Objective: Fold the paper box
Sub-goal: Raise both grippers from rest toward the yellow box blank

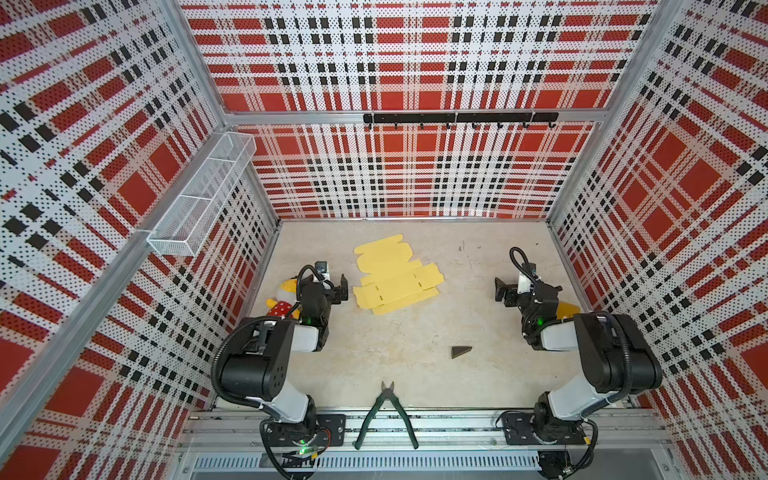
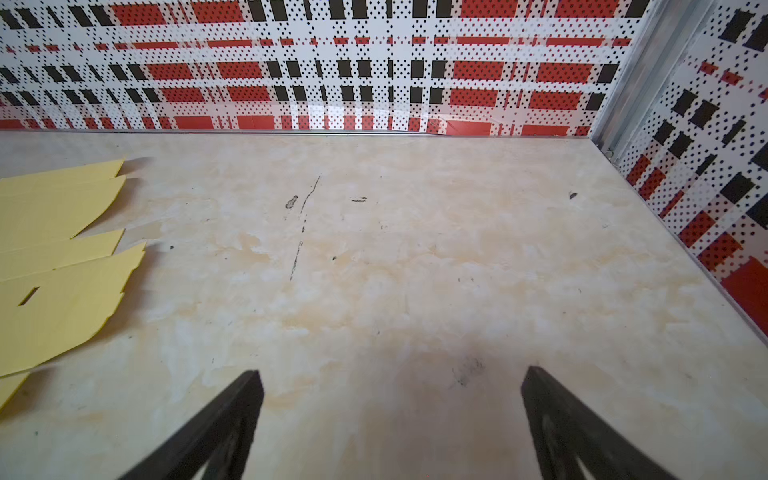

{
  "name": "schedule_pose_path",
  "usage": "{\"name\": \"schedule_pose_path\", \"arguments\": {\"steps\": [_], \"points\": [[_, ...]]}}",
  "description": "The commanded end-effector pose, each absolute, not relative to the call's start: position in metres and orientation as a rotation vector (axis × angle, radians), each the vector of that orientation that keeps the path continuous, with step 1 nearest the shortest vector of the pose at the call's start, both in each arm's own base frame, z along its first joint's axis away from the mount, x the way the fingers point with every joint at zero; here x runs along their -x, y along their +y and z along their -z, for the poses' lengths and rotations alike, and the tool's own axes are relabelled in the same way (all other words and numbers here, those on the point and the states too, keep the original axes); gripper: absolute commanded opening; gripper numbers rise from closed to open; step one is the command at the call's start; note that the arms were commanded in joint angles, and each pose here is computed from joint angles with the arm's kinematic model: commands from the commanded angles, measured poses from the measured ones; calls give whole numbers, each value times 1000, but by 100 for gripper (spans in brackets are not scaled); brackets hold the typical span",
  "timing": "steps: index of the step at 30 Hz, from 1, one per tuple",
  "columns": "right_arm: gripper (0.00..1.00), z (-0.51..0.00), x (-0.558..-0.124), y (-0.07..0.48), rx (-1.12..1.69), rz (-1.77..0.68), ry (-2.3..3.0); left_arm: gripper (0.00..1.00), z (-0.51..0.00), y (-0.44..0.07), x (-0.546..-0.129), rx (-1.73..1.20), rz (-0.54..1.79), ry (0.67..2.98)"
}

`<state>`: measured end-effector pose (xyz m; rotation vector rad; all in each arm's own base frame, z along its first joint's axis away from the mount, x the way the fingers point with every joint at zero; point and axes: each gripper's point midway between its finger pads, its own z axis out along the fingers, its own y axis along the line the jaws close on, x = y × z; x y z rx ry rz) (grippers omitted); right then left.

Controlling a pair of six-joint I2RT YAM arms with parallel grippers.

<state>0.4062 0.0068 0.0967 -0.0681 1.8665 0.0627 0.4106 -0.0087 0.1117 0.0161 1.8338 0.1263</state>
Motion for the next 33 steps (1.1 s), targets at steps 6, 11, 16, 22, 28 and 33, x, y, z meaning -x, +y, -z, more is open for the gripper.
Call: {"name": "schedule_pose_path", "arguments": {"steps": [6, 11, 16, 22, 28, 33], "points": [[100, -109, -407, 8, 94, -43, 1822, 100, -117, -5, -409, 5, -130, 1816], [100, -109, -407, 8, 94, -43, 1822, 99, -118, -6, -409, 3, -143, 1812], [100, -109, -408, 8, 94, -43, 1821, 100, -121, -9, -403, 4, -194, 1779], [100, -109, -408, 8, 93, -42, 1824, 100, -122, -9, -402, 5, -209, 1760], [100, -114, -406, 7, 81, -39, 1803, 99, -124, -9, -400, 2, -208, 1753], [100, -141, -395, 3, 63, -16, 1770, 99, -147, -18, -408, -58, -180, 1826]]}}
